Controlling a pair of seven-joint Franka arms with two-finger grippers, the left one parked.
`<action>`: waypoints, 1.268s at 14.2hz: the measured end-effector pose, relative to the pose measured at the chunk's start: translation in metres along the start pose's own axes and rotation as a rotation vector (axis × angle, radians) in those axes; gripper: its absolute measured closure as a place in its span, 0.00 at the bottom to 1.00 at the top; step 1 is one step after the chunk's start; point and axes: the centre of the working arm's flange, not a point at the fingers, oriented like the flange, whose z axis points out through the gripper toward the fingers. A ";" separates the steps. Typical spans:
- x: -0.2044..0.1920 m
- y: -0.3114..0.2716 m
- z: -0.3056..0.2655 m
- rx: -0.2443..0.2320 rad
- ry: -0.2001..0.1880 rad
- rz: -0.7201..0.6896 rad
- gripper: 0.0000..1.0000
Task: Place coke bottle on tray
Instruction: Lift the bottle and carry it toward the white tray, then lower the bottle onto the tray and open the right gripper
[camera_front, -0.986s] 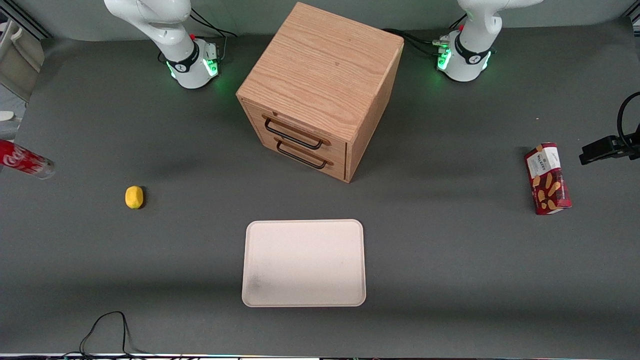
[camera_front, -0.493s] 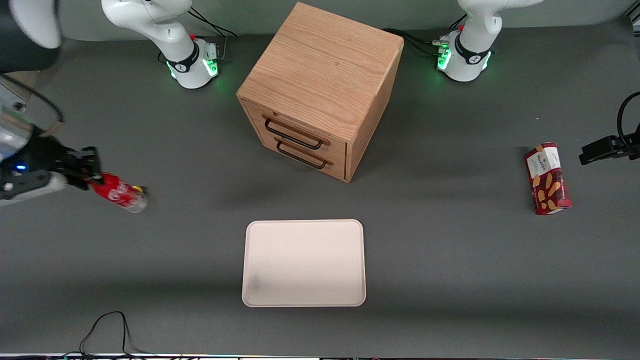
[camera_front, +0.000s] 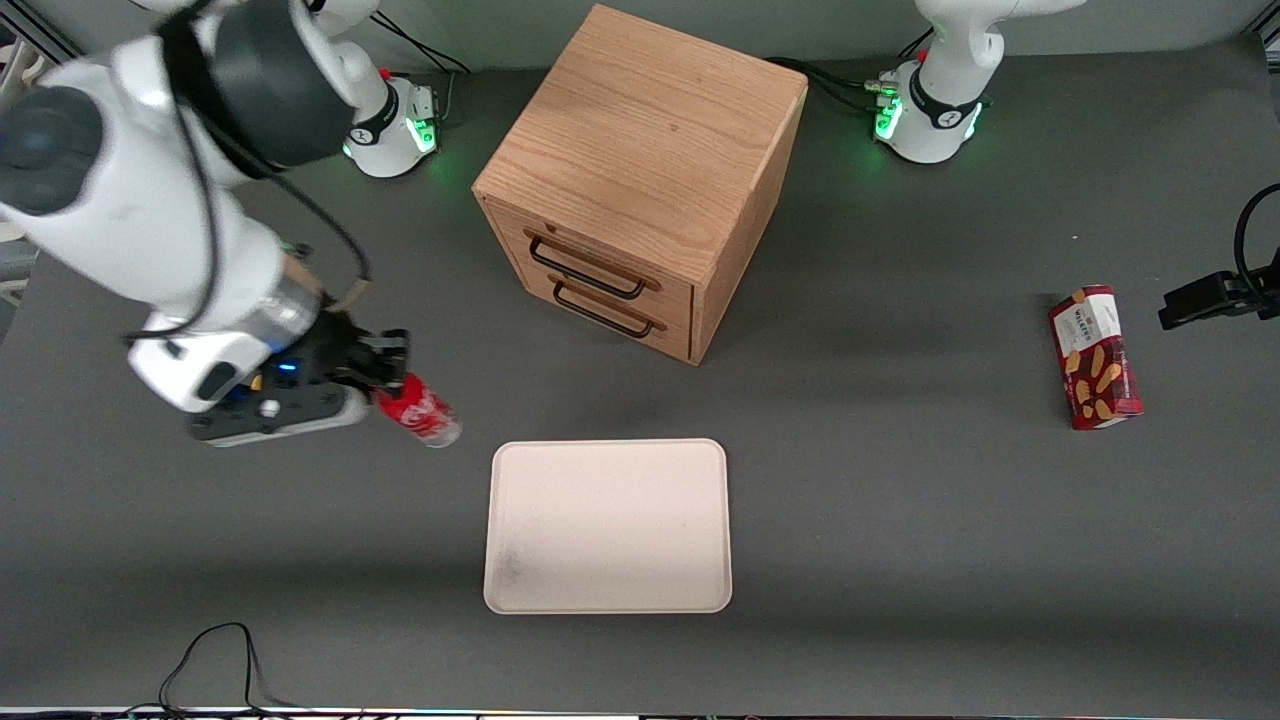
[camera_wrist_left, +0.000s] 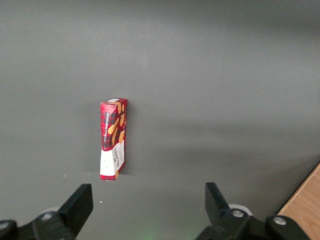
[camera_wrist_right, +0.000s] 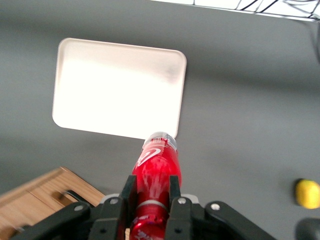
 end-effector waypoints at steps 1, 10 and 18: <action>0.001 -0.013 0.008 0.000 0.003 0.003 0.70; 0.066 0.017 0.100 -0.011 0.147 0.028 0.70; 0.090 0.019 0.218 -0.036 0.151 0.001 0.70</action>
